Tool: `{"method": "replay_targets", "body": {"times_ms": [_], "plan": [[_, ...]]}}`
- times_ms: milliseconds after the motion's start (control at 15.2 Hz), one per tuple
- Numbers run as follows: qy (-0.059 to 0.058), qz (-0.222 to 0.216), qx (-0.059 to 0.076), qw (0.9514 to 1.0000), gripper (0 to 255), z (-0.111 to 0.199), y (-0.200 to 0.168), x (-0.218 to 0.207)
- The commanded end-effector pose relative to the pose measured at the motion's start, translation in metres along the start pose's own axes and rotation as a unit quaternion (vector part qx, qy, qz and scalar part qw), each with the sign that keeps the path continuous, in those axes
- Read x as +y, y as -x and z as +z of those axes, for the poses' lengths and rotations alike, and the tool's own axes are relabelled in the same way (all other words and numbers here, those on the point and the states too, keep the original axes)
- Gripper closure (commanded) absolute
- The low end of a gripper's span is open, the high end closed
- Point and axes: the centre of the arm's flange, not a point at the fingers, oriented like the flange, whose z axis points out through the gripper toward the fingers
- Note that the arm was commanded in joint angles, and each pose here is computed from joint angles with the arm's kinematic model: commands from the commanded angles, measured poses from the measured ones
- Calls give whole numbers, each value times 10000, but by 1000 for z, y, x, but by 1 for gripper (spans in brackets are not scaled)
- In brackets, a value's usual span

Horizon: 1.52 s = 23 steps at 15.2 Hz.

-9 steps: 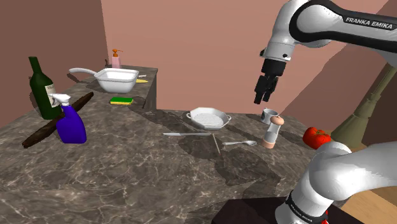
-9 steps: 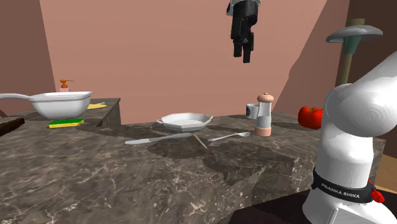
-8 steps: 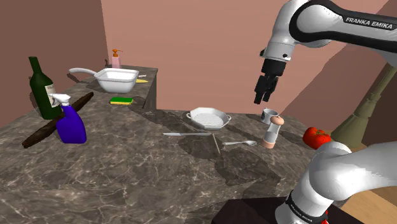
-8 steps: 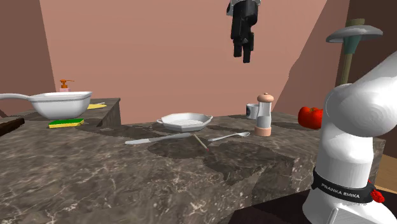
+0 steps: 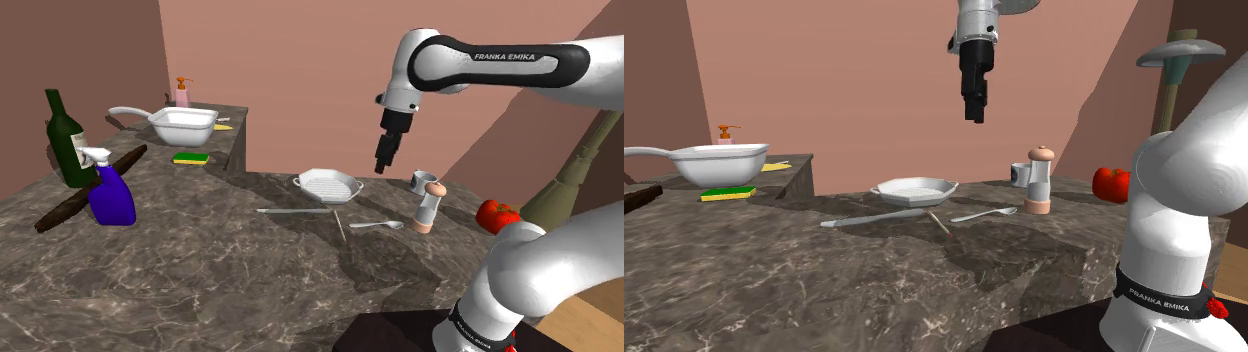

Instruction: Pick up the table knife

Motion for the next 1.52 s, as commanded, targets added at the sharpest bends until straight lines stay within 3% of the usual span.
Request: {"method": "replay_targets", "body": {"times_ms": [0, 330, 660, 990, 1386, 1452], "plan": [[56, -305, -20, 9995, 0, 19, -23, 3], [186, -1030, -85, 9945, 0, 59, -76, 9], [316, -1749, -149, 9840, 0, 99, -129, 9], [443, -2458, -212, 9681, 0, 140, -181, 2], [593, -3291, -286, 9420, 0, 190, -241, -14], [597, -3317, -289, 9411, 0, 192, -243, -15]]}}
